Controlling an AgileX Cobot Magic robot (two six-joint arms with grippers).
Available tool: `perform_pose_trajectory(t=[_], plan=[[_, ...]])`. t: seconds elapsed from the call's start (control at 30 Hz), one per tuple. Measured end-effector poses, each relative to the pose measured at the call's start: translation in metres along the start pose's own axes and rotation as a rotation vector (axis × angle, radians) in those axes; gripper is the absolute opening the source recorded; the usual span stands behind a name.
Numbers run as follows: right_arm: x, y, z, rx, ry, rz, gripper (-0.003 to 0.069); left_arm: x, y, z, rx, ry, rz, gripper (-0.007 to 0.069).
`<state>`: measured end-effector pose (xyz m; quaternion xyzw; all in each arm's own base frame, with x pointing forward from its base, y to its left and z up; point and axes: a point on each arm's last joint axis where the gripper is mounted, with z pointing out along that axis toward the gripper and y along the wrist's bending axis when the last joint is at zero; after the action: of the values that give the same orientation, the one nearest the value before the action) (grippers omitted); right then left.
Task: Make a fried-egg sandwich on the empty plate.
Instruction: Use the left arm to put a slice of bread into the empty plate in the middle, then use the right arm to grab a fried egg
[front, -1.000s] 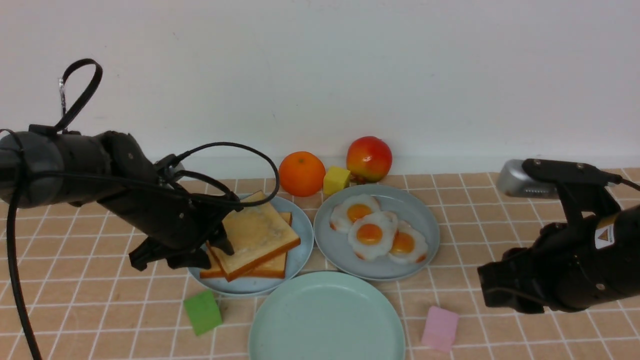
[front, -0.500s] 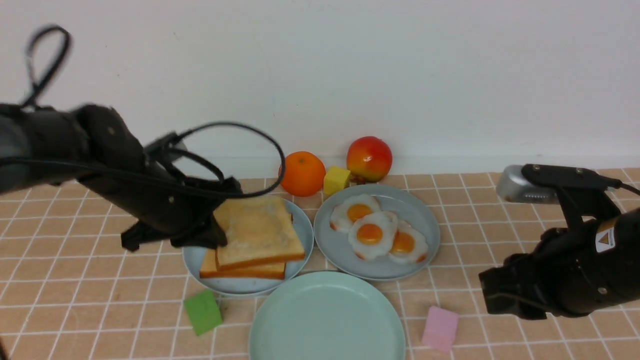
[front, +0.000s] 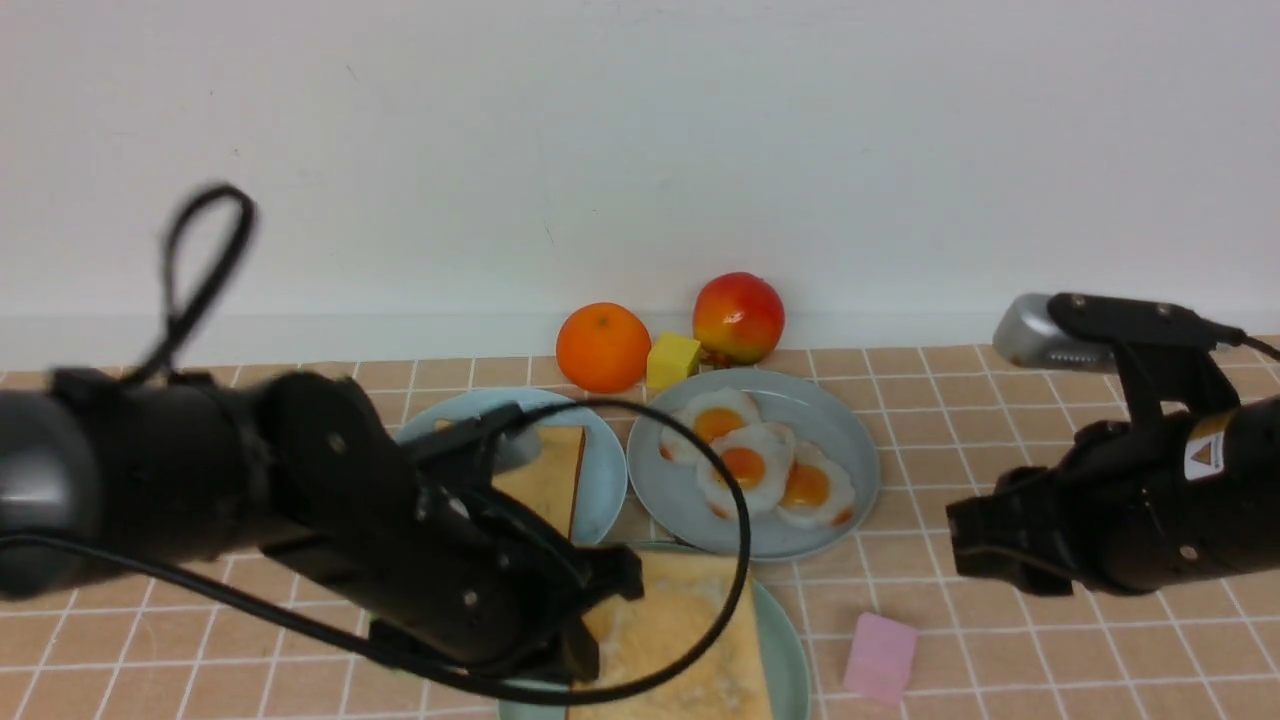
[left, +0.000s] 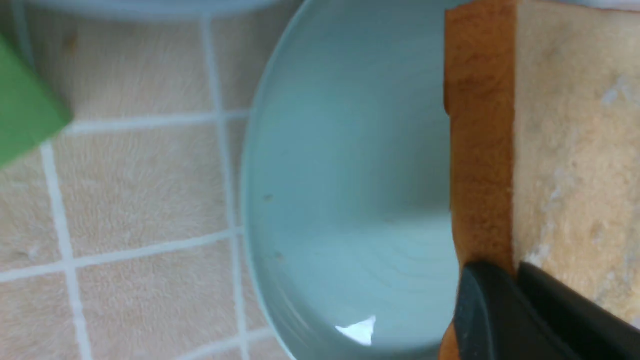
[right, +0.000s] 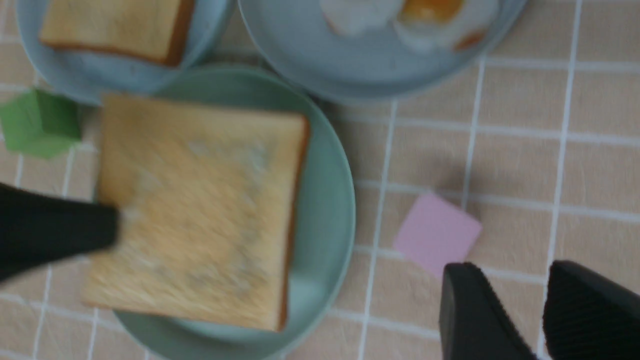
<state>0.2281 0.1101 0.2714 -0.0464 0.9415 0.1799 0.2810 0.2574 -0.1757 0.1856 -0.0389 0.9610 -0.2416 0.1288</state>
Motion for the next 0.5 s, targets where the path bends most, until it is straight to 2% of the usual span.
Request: perform_pose_trajectory(t=[0.13, 0.2, 0.37, 0.5], plan=[[-0.008, 0.001, 0.004, -0.006, -0.049, 0.002, 0.0248, -0.001, 0.006, 0.014, -0.026, 0.006, -0.039, 0.0046], [-0.021, 0.005, 0.01, -0.008, -0.062, 0.001, 0.0273, -0.001, 0.007, 0.017, -0.037, 0.012, -0.039, 0.0097], [-0.052, 0.014, 0.031, -0.017, -0.067, 0.01, 0.038, -0.007, 0.002, 0.01, -0.036, -0.011, 0.014, 0.029], [-0.079, 0.013, 0.06, 0.002, -0.007, 0.013, 0.047, -0.022, -0.006, -0.015, -0.052, -0.026, 0.103, 0.043]])
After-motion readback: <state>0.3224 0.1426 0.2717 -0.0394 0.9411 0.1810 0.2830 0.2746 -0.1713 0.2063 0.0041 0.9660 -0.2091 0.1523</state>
